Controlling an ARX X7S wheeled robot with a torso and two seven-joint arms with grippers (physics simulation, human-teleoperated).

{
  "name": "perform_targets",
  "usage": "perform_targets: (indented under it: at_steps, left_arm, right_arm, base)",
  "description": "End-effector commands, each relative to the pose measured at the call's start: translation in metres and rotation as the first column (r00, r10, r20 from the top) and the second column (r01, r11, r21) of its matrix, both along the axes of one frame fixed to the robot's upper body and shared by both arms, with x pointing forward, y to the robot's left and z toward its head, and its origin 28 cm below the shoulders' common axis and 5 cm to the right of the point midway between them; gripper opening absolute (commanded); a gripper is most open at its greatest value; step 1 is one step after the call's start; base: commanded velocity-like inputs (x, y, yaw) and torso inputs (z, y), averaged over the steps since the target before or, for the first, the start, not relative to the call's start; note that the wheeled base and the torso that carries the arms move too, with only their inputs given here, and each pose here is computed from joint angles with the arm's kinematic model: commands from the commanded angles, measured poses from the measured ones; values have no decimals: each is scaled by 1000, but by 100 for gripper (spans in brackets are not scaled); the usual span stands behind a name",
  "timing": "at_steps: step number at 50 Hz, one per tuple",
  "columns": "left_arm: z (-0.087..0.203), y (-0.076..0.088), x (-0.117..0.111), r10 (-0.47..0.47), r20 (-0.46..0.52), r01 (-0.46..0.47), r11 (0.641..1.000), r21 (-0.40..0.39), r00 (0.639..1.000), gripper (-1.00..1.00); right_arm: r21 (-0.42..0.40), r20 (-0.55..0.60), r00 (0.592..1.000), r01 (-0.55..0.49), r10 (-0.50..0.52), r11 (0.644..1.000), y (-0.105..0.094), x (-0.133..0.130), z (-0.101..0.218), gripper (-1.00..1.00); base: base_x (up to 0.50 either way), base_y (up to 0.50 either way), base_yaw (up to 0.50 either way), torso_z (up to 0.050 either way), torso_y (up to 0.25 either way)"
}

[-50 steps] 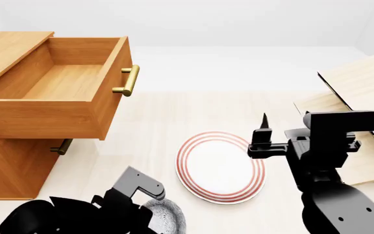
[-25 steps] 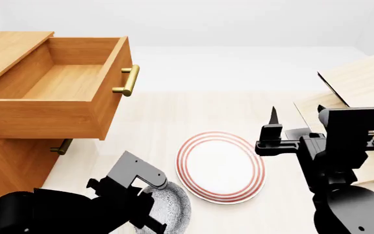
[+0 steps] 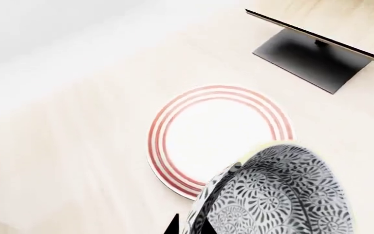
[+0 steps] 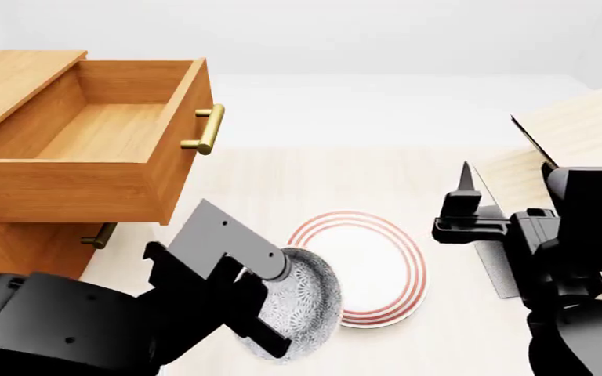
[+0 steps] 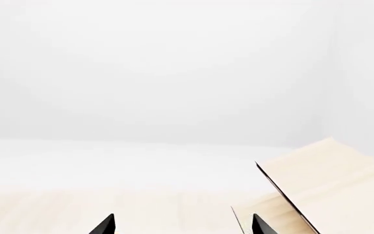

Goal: Open the top drawer of the cabinet and put the bowl in it.

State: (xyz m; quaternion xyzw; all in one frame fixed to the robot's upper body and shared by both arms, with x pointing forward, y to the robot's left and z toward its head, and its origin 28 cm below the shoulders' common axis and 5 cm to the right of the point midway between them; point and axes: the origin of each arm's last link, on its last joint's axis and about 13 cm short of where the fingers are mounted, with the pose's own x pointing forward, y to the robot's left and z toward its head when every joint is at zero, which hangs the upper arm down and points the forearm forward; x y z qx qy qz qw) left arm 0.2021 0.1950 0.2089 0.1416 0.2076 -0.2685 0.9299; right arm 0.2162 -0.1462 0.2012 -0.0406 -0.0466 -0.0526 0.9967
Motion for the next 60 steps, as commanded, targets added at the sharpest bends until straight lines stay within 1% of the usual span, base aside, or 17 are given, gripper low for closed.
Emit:
perform_targets:
  at_steps: [1,12,19,28,34,41,47,51,56,60]
  left_arm:
    - [29,-9,-3,-25,103,30,998,-46,994,-100]
    - [69,-15,-4,-29,205,55,991,-124,978,-100]
    - [106,-17,-5,4,284,51,981,-185,959,-100]
    - [139,-17,0,58,324,20,972,-233,944,-100]
    - [161,-15,5,122,356,-17,959,-282,926,-100]
    - [188,-7,17,246,366,-100,922,-375,898,-100]
    - [205,2,34,359,338,-192,878,-438,870,-100]
    - [209,9,47,425,310,-250,845,-473,850,-100]
    - [213,16,62,490,279,-314,810,-495,826,-100]
    - [213,22,75,542,239,-364,771,-522,805,-100]
  right_arm:
    - [6,15,1000,16,-16,1000,-3,-3,5,100]
    - [6,31,999,22,-23,1000,-5,-8,9,100]
    - [4,39,999,20,-20,1000,-5,-11,11,100]
    - [6,41,999,18,-19,1000,-6,-11,10,100]
    - [6,42,999,18,-18,1000,-5,-11,10,100]
    - [3,44,999,14,-14,1000,-5,-12,11,100]
    - [1,43,999,12,-12,1000,-4,-11,10,100]
    - [0,42,999,11,-11,1000,-4,-12,10,100]
    - [1,41,999,8,-8,1000,-3,-11,10,100]
    - [1,40,999,5,-5,1000,-2,-11,9,100]
  base:
    - [0,0,0,0,0]
    - [0,0,0,0,0]
    - [0,0,0,0,0]
    - [0,0,0,0,0]
    - [0,0,0,0,0]
    - [0,0,0,0,0]
    - [0,0,0,0,0]
    - [0,0,0,0,2]
    - [0,0,0,0,0]
    - [0,0,0,0,0]
